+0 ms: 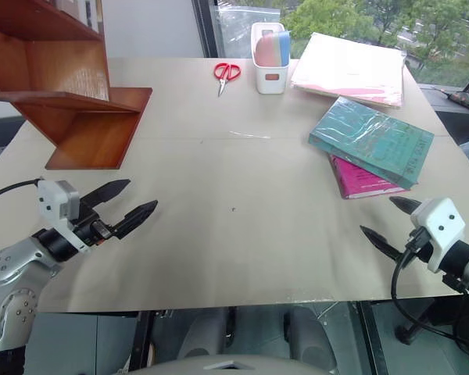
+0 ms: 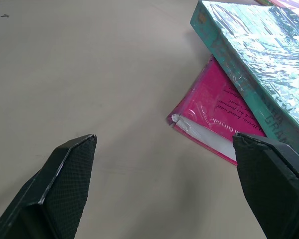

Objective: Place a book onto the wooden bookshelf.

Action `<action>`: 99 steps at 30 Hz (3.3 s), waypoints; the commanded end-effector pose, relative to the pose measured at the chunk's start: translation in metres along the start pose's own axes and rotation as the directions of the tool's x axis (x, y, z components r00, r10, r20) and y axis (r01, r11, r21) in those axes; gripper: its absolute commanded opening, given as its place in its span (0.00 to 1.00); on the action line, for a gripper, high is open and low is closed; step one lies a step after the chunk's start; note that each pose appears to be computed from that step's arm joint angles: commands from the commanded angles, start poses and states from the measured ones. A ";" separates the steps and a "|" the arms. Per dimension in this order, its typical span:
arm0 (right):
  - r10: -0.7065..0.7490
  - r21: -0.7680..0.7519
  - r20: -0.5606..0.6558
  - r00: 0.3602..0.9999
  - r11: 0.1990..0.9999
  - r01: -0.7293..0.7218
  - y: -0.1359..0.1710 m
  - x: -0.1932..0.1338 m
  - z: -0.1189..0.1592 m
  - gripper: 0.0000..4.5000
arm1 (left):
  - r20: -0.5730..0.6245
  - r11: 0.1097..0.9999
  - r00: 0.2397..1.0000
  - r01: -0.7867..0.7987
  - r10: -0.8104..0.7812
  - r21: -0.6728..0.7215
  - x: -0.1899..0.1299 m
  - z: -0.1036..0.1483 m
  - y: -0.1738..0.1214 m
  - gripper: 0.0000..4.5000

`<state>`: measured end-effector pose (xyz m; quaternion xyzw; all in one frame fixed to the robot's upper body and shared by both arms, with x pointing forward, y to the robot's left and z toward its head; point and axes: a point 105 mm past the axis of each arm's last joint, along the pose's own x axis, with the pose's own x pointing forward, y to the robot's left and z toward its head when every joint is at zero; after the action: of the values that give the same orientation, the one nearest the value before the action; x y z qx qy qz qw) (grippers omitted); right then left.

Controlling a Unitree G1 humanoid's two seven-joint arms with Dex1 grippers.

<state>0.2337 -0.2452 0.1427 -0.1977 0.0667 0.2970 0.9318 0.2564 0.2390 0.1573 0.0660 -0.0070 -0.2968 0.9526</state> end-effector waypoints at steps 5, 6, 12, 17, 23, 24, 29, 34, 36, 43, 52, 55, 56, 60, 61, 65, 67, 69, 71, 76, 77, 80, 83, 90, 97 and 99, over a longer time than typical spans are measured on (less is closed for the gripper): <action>0.017 0.012 0.144 0.989 1.000 -0.019 -0.001 0.026 0.046 0.60 | 0.073 0.983 0.982 0.169 -0.174 0.076 0.014 0.039 -0.015 1.00; 0.020 0.002 0.148 0.989 1.000 -0.020 -0.002 0.028 0.050 0.50 | 0.078 0.979 0.979 0.184 -0.191 0.081 0.017 0.041 -0.017 1.00; -0.123 -0.048 0.046 0.991 0.991 0.126 -0.040 0.052 0.060 0.04 | 0.127 0.939 0.932 0.328 -0.340 0.106 0.037 0.057 -0.044 1.00; -0.266 -0.101 -0.123 0.956 0.962 0.255 -0.089 0.073 0.047 0.04 | 0.150 0.893 0.881 0.436 -0.449 0.110 0.042 0.066 -0.070 1.00; -0.490 -0.274 -0.277 0.827 0.865 0.420 -0.162 0.090 0.017 0.04 | 0.154 0.886 0.875 0.440 -0.459 0.145 0.049 0.072 -0.073 1.00; -0.474 -0.323 -0.307 0.825 0.868 0.379 -0.162 0.093 0.011 0.04 | 0.155 0.885 0.874 0.441 -0.461 0.146 0.049 0.073 -0.073 1.00; -0.121 -0.176 -0.447 0.886 0.983 0.046 -0.109 0.112 -0.013 0.04 | 0.164 0.917 0.904 0.377 -0.395 0.133 0.043 0.069 -0.072 1.00; 0.007 -0.067 -0.377 0.926 0.997 -0.035 -0.073 0.122 0.000 0.04 | 0.165 0.938 0.924 0.330 -0.344 0.104 0.036 0.060 -0.073 1.00; -0.041 -0.061 -0.346 0.937 0.998 0.021 -0.079 0.122 0.009 0.04 | 0.168 0.940 0.926 0.324 -0.338 0.104 0.038 0.060 -0.072 1.00; -0.301 -0.138 -0.246 0.921 0.952 0.274 -0.132 0.107 0.043 0.04 | 0.176 0.939 0.923 0.327 -0.342 0.112 0.042 0.062 -0.069 1.00; -0.482 -0.019 -0.242 0.842 0.870 0.493 -0.185 0.111 0.070 0.04 | 0.188 0.928 0.910 0.355 -0.371 0.114 0.049 0.062 -0.074 1.00; -0.507 -0.004 -0.274 0.817 0.850 0.526 -0.197 0.113 0.066 0.04 | 0.189 0.922 0.903 0.373 -0.387 0.106 0.051 0.061 -0.079 1.00; -0.514 0.011 -0.291 0.807 0.841 0.540 -0.200 0.114 0.063 0.04 | 0.189 0.920 0.901 0.376 -0.390 0.107 0.052 0.061 -0.080 1.00; -0.559 0.160 -0.361 0.746 0.751 0.641 -0.208 0.113 0.050 0.04 | 0.195 0.918 0.897 0.382 -0.396 0.106 0.056 0.061 -0.082 1.00; -0.555 0.210 -0.375 0.743 0.729 0.651 -0.207 0.114 0.049 0.04 | 0.195 0.917 0.897 0.383 -0.397 0.107 0.057 0.061 -0.082 1.00; -0.511 0.449 -0.398 0.762 0.616 0.647 -0.195 0.124 0.043 0.04 | 0.195 0.919 0.898 0.381 -0.394 0.105 0.057 0.061 -0.082 1.00; -0.515 0.515 -0.408 0.754 0.552 0.656 -0.193 0.126 0.038 0.04 | 0.195 0.922 0.902 0.373 -0.386 0.102 0.055 0.061 -0.082 1.00; -0.505 0.573 -0.408 0.761 0.507 0.644 -0.189 0.129 0.033 0.04 | 0.195 0.924 0.904 0.368 -0.381 0.100 0.053 0.061 -0.082 1.00; -0.488 0.575 -0.443 0.752 0.489 0.656 -0.183 0.132 0.020 0.04 | 0.192 0.930 0.910 0.355 -0.367 0.098 0.050 0.061 -0.083 1.00; -0.469 0.539 -0.492 0.733 0.497 0.680 -0.175 0.133 0.001 0.04 | 0.186 0.942 0.924 0.323 -0.335 0.092 0.043 0.061 -0.082 1.00; -0.470 0.537 -0.492 0.733 0.499 0.680 -0.175 0.133 0.001 0.04 | 0.184 0.943 0.925 0.321 -0.333 0.091 0.042 0.061 -0.082 1.00; -0.503 0.526 -0.456 0.734 0.513 0.678 -0.183 0.129 0.008 0.04 | 0.184 0.946 0.928 0.312 -0.323 0.088 0.039 0.060 -0.083 1.00; -0.555 0.492 -0.387 0.736 0.551 0.674 -0.196 0.122 0.022 0.04 | 0.181 0.948 0.930 0.308 -0.319 0.084 0.038 0.059 -0.085 1.00; -0.573 -0.012 -0.243 0.783 0.809 0.588 -0.207 0.119 0.040 0.04 | 0.180 0.946 0.929 0.313 -0.323 0.083 0.041 0.059 -0.084 1.00; -0.545 -0.769 -0.355 0.760 0.632 0.094 -0.202 0.104 0.010 0.04 | 0.181 0.944 0.927 0.316 -0.329 0.095 0.044 0.060 -0.082 1.00; -0.544 -0.806 -0.403 0.736 0.592 -0.003 -0.202 0.096 -0.004 0.04 | 0.177 0.944 0.928 0.315 -0.329 0.102 0.044 0.060 -0.083 1.00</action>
<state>0.4313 -0.3419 0.1784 -0.6277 0.2052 0.0554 0.7489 0.2455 0.1417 0.1997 0.0592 -0.0864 -0.4482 0.8878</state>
